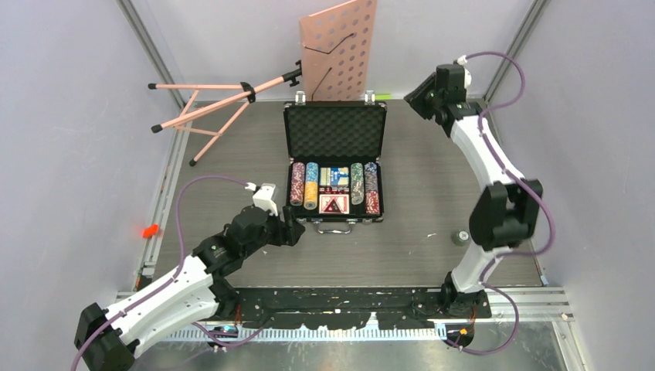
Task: Pack up texas hold em set
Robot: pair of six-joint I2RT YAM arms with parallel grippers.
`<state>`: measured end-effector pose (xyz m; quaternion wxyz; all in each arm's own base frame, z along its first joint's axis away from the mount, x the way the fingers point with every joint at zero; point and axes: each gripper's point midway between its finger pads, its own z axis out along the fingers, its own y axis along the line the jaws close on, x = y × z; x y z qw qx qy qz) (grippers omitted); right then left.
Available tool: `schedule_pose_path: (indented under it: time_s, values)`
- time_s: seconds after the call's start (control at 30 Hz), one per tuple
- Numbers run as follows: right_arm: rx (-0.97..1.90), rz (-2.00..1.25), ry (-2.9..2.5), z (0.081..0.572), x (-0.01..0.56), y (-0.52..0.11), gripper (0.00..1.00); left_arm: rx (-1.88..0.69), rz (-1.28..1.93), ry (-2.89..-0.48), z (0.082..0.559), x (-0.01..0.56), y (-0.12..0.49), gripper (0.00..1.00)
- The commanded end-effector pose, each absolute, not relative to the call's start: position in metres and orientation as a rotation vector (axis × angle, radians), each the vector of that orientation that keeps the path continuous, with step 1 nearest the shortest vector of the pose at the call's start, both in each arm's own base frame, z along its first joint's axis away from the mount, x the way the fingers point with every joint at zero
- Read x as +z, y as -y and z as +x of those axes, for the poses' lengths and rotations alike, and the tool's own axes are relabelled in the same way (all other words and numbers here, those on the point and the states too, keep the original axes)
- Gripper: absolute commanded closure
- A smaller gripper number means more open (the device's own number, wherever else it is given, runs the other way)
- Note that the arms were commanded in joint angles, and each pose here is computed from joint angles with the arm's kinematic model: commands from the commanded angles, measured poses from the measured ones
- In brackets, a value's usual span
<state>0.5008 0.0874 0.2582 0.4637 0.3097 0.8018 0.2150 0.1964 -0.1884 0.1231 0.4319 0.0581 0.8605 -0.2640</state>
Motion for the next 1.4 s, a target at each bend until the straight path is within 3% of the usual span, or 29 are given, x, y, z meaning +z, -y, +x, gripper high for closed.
schedule_pose_path:
  time_s: [0.0,0.03,0.2,0.47,0.77,1.03,1.2,1.37]
  values:
    - [0.812,0.518,-2.015,0.540,0.284,-0.138,0.65,-0.689,0.115,-2.090,0.204,0.152,0.192,0.34]
    - [0.826,0.520,-2.094,0.544,0.260,-0.144,0.66,-0.683,0.119,-2.091,0.204,0.154,0.192,0.34]
    - [1.025,0.396,-2.213,0.534,0.251,-0.184,0.77,-0.663,0.131,-2.092,0.205,0.161,0.190,0.33]
    - [1.102,0.295,-2.221,0.455,0.258,-0.210,0.80,-0.688,0.132,-2.051,0.200,0.182,0.185,0.33]
    - [0.967,0.279,-2.380,0.368,0.197,-0.213,0.82,-0.902,0.283,-2.026,0.181,0.204,0.218,0.34]
    - [0.736,0.197,-2.521,0.315,0.130,-0.219,0.83,-0.888,0.254,-2.116,0.186,0.170,0.225,0.37]
    - [0.420,0.176,-2.615,0.300,0.087,-0.197,0.98,-0.774,0.158,-2.156,0.197,0.149,0.211,0.38]
    - [0.252,0.177,-2.671,0.290,0.054,-0.180,0.99,-0.714,0.102,-2.131,0.205,0.147,0.201,0.38]
